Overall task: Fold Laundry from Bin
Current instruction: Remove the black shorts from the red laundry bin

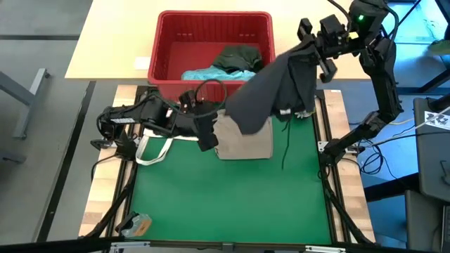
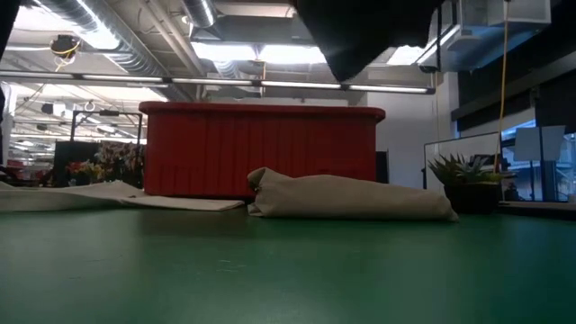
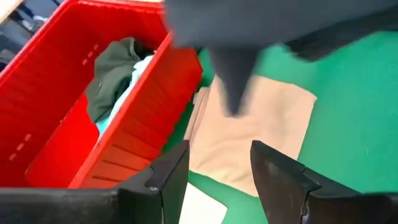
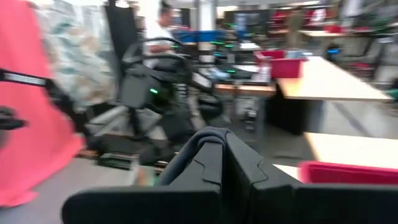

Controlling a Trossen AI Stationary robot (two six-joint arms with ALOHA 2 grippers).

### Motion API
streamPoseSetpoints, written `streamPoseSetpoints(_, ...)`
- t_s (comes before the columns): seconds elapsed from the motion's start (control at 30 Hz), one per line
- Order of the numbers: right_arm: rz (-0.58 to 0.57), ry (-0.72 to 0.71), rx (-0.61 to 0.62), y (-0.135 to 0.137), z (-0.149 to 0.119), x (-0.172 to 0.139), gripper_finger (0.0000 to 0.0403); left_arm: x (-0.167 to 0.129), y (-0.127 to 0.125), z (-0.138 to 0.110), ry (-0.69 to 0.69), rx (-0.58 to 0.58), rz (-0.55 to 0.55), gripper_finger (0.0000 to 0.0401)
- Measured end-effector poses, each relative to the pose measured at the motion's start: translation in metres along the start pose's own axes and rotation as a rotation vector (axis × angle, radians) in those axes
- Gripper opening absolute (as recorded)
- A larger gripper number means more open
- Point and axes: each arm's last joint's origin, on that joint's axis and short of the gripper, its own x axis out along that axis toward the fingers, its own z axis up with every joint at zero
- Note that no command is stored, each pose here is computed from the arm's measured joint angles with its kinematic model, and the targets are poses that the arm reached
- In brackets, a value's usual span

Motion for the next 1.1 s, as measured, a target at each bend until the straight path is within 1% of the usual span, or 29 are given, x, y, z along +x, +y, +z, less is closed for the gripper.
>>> streamPoseSetpoints(0.1, 0.075, -0.005, 0.013, 0.004, 0.001, -0.001, 0.0003, -0.002, -0.015, -0.003, -0.016, -0.002, 0.024, 0.0166)
streamPoseSetpoints(0.2, 0.112, -0.008, 0.010, 0.007, 0.002, -0.002, 0.0003, -0.001, -0.031, -0.006, -0.032, -0.004, 0.045, 0.0166)
streamPoseSetpoints(0.47, 0.133, -0.011, 0.004, 0.011, 0.003, -0.004, 0.0003, 0.017, -0.088, -0.017, -0.046, -0.012, 0.083, 0.0166)
streamPoseSetpoints(0.57, 0.139, -0.012, 0.003, 0.011, 0.003, -0.004, 0.0003, 0.029, -0.113, -0.023, -0.069, -0.001, 0.124, 0.0166)
streamPoseSetpoints(0.67, 0.139, -0.012, 0.002, 0.011, 0.003, -0.004, 0.0003, 0.047, -0.135, -0.028, -0.108, -0.008, 0.199, 0.0166)
streamPoseSetpoints(0.83, 0.139, -0.012, -0.001, 0.011, 0.003, -0.004, 0.0003, 0.080, -0.166, -0.036, -0.244, -0.086, 0.367, 0.0166)
streamPoseSetpoints(0.9, 0.139, -0.012, -0.001, 0.011, 0.003, -0.004, 0.0003, 0.092, -0.176, -0.041, -0.284, -0.118, 0.410, 0.0166)
streamPoseSetpoints(1.0, 0.139, -0.012, -0.001, 0.011, 0.003, -0.004, 0.0003, 0.105, -0.187, -0.048, -0.290, -0.148, 0.420, 0.0166)
streamPoseSetpoints(1.1, 0.139, -0.013, -0.002, 0.012, 0.004, -0.004, 0.0003, 0.111, -0.192, -0.052, -0.264, -0.138, 0.409, 0.0166)
